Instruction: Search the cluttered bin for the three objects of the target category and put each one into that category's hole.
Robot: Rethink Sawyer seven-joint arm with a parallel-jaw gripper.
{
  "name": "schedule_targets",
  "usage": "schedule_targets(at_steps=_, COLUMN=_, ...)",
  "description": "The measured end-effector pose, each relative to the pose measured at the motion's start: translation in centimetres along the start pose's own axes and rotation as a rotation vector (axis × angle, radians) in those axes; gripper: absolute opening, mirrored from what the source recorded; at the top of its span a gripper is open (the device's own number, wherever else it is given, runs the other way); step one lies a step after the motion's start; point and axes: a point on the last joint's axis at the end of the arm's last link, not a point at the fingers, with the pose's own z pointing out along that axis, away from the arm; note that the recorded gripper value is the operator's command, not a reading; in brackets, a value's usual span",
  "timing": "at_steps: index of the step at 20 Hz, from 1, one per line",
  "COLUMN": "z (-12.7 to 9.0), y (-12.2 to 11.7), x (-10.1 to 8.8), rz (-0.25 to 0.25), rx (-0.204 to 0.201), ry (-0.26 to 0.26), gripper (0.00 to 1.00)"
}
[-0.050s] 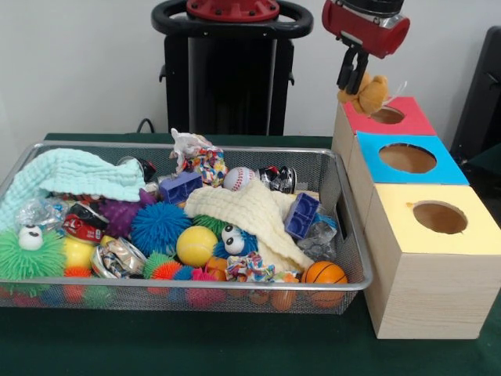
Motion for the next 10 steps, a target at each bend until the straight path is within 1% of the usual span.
schedule_targets(at_steps=6, z=1.1, y=-0.1, x=0.2, rz=0.005, rx=0.017, ry=0.013, gripper=0.0)
schedule_targets(at_steps=10, z=2.4, y=-0.4, x=0.5, rz=0.022, rx=0.037, ry=0.032, gripper=0.0)
